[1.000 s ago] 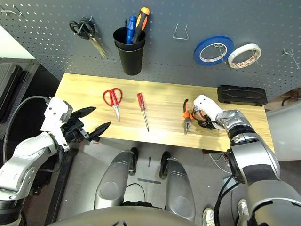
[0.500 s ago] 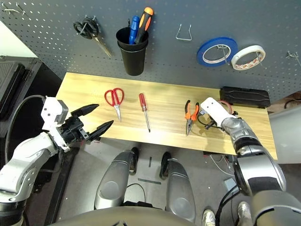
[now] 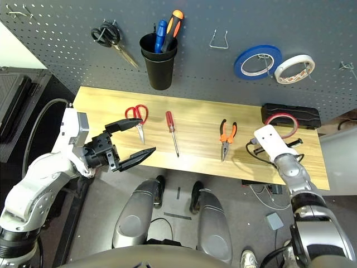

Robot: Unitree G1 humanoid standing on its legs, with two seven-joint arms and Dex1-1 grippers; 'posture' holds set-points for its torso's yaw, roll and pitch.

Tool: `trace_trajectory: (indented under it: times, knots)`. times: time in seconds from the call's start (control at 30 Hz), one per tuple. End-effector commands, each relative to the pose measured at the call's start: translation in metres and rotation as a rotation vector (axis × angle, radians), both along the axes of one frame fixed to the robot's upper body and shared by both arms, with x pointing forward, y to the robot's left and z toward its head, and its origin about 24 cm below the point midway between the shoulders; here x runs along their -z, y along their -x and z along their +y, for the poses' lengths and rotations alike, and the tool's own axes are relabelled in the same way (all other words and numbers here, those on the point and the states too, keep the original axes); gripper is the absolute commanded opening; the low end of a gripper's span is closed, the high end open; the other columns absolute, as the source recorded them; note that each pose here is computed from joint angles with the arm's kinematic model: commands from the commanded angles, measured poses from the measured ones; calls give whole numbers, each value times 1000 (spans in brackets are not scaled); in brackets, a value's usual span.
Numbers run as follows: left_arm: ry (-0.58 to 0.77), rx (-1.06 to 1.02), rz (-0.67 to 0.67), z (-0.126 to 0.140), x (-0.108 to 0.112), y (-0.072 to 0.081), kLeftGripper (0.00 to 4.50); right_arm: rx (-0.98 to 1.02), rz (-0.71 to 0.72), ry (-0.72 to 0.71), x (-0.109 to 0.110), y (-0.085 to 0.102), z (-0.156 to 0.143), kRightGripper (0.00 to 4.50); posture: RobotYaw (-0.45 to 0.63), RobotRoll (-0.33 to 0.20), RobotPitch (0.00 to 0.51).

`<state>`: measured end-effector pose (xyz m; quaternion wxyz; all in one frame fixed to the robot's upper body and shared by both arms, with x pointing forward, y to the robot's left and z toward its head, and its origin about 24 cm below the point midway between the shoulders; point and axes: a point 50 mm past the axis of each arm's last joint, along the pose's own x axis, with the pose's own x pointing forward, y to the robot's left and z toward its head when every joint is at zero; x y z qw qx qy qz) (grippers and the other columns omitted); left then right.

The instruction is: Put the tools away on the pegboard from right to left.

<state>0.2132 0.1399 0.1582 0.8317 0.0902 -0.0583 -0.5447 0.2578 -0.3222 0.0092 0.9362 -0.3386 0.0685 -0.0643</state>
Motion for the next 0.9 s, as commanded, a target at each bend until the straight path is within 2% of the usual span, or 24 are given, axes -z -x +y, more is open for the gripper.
trace_trajectory:
  times: [0.03, 0.2, 0.37, 0.5, 0.67, 0.9]
  knots:
    - [31, 73, -49, -12, -10, 2, 4500, 48, -86, 25, -2, 20, -14, 35, 288, 0, 198]
    - [60, 101, -107, -21, -21, -1, 4500, 58, -191, 71, -17, 34, -29, 35, 273, 0, 189]
    - [70, 50, -148, -25, -25, -12, 4500, 55, -312, 48, -38, 35, -39, 35, 242, 0, 191]
    - [56, -16, -164, -24, -25, -23, 4500, 19, -395, 35, -63, 23, -43, 35, 216, 0, 196]
    - [46, -45, -159, -23, -23, -29, 4500, -1, -433, 40, -85, 10, -49, 35, 191, 0, 199]
    - [35, -70, -167, -24, -21, -34, 4500, -23, -353, -16, -104, -23, -49, 35, 182, 0, 203]
